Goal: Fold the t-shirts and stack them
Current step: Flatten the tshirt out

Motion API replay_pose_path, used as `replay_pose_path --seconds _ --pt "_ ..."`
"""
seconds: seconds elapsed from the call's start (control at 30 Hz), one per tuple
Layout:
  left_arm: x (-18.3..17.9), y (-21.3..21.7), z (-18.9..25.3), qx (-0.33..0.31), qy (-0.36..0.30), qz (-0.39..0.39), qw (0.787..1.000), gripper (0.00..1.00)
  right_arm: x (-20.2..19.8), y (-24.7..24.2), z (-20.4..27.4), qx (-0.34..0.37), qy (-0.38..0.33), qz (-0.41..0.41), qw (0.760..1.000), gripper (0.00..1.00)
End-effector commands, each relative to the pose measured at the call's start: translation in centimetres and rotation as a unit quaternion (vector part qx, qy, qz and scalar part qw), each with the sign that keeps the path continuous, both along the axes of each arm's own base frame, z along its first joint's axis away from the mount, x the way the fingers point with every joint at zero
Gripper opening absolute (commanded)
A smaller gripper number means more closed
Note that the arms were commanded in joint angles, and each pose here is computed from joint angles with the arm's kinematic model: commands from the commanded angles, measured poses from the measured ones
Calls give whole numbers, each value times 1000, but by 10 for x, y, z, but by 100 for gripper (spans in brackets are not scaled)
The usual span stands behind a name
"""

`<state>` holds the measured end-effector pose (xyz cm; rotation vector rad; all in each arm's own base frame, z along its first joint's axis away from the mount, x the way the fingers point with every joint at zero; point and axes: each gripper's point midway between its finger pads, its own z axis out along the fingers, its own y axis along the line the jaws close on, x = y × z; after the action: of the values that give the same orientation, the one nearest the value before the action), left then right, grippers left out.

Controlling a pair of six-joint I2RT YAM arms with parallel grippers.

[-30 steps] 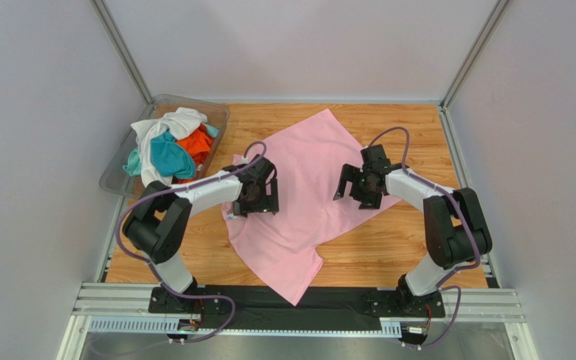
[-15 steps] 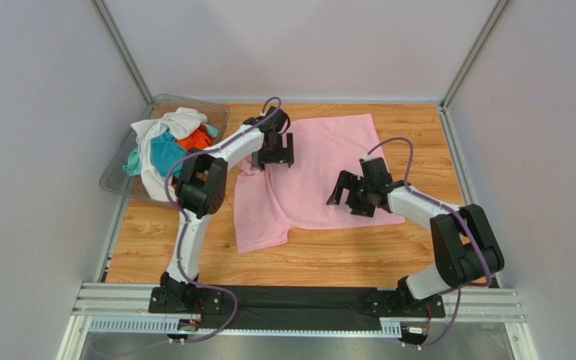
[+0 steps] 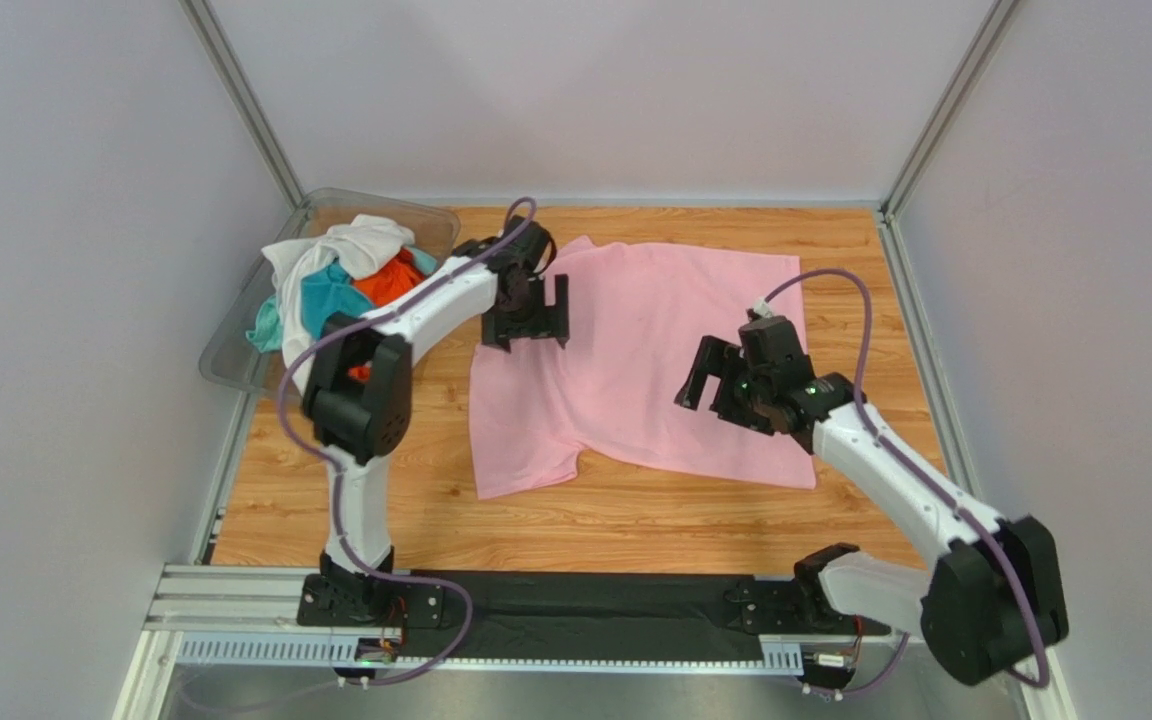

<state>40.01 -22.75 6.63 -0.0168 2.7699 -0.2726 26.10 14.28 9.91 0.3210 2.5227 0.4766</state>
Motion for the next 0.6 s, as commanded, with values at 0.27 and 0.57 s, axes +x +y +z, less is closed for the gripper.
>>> replay_pose_path --seconds 0.27,0.57 --pt "-171 65 21 -75 4 78 994 100 -39 -82 21 -63 -58 -160 983 100" --pt "-223 69 -20 -79 63 85 991 84 -48 -84 13 -80 -17 -150 985 100"
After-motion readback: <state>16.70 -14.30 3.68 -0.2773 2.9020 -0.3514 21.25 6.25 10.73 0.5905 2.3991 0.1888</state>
